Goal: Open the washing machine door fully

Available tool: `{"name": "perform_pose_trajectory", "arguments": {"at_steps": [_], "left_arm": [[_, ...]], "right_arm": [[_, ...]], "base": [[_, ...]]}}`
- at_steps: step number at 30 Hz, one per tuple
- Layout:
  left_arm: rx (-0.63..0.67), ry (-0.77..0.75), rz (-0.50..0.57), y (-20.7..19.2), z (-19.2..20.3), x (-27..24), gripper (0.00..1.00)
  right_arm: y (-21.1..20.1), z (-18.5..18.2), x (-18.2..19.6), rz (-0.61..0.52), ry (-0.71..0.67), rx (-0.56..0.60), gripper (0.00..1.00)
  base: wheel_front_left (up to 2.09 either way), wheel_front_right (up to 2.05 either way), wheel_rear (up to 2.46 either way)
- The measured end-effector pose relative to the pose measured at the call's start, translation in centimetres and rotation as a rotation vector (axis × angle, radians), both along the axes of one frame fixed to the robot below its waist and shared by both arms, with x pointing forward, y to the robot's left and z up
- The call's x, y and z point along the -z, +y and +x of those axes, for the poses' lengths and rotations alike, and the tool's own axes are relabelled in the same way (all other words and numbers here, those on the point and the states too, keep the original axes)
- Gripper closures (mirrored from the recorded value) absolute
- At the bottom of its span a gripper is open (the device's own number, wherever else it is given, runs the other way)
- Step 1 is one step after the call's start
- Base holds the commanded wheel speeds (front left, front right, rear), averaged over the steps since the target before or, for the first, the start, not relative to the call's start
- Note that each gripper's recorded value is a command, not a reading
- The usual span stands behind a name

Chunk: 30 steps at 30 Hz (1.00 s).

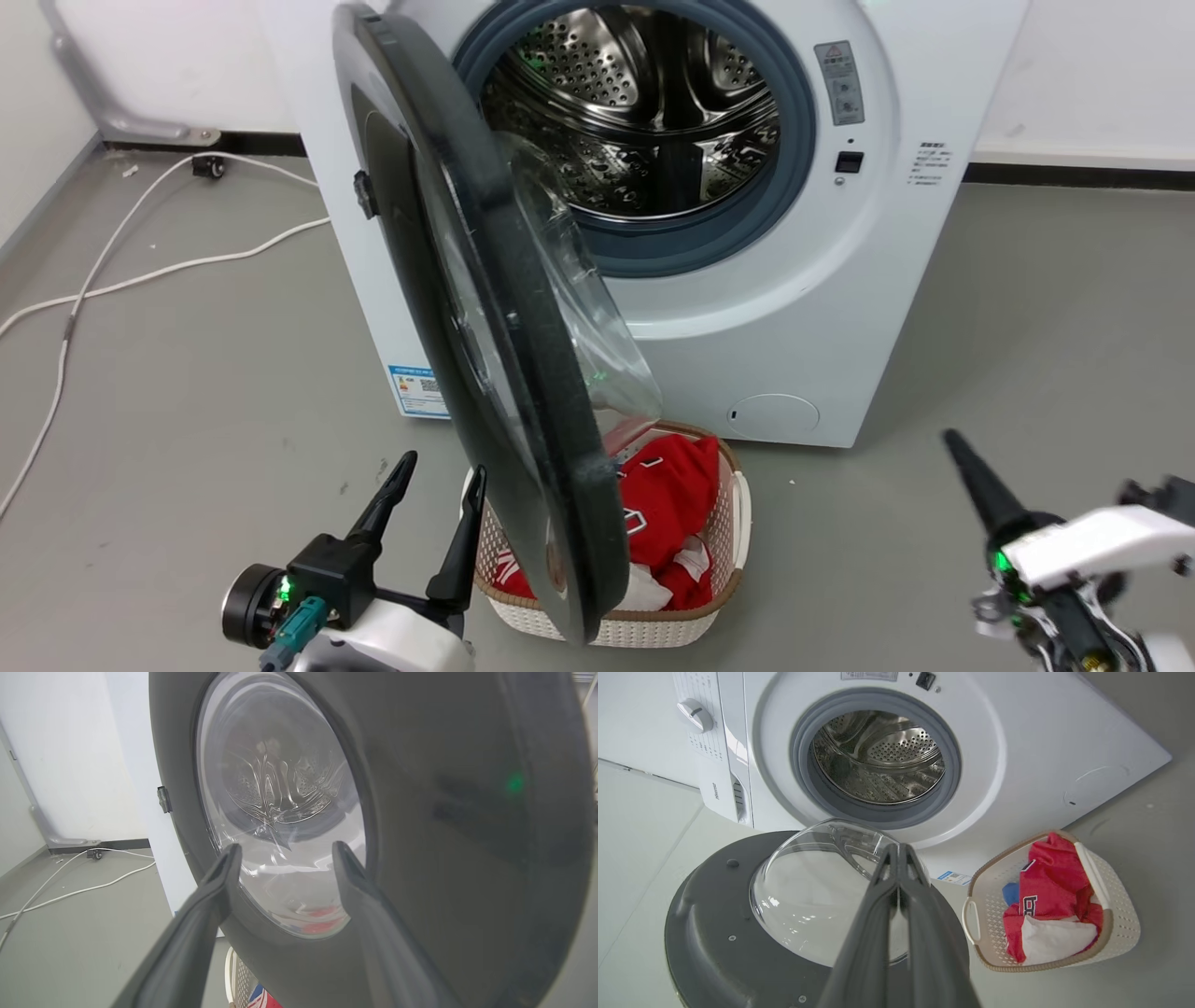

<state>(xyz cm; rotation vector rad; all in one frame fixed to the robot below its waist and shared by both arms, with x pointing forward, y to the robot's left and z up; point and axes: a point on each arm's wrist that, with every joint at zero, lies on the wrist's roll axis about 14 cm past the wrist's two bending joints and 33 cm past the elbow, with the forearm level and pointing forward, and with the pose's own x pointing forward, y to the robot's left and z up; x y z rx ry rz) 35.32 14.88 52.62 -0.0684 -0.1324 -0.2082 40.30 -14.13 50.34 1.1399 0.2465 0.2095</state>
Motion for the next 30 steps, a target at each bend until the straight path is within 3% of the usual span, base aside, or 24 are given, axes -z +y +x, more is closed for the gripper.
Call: {"name": "perform_pose_trajectory", "arguments": {"at_steps": [1,2,3,4,8,14,21,25,30], "left_arm": [[-0.001,-0.002,0.001,0.0,0.1,-0.1,0.00],[-0.002,-0.003,0.001,0.1,0.1,-0.1,0.00],[-0.002,-0.004,0.002,0.1,0.2,-0.1,0.00],[-0.002,-0.004,0.004,0.1,0.2,-0.1,0.00],[-0.007,-0.003,0.007,0.3,0.3,-0.1,0.00],[-0.010,-0.001,0.010,0.5,0.2,0.0,0.00],[-0.018,0.002,0.024,0.9,0.2,0.1,0.00],[-0.028,0.002,0.033,1.3,0.2,0.1,0.00],[-0.039,0.006,0.039,1.7,0.2,0.3,0.00]], "right_arm": [[-1.1,-0.3,-0.1,-0.018,-0.013,0.042,1.00],[-2.0,-0.6,-0.1,-0.044,-0.027,0.079,0.71],[-2.8,-0.9,-0.1,-0.071,-0.035,0.106,0.08],[-3.4,-1.2,-0.2,-0.102,-0.049,0.130,0.00],[-5.0,-2.2,-1.1,-0.269,-0.123,0.207,0.00],[-6.5,-3.0,-5.0,-0.635,-0.309,0.288,0.00],[-5.7,-4.2,-7.8,-0.993,-0.424,0.281,0.00],[-4.2,-5.5,-5.9,-1.107,-0.397,0.205,0.00],[-3.4,-6.7,-3.9,-1.077,-0.364,0.174,0.00]], "base": [[0.00,0.00,0.00],[0.00,0.00,0.00],[0.00,0.00,0.00],[0.00,0.00,0.00],[0.00,0.00,0.00],[0.00,0.00,0.00],[0.00,0.00,0.00],[0.00,0.00,0.00],[0.00,0.00,0.00]]}}
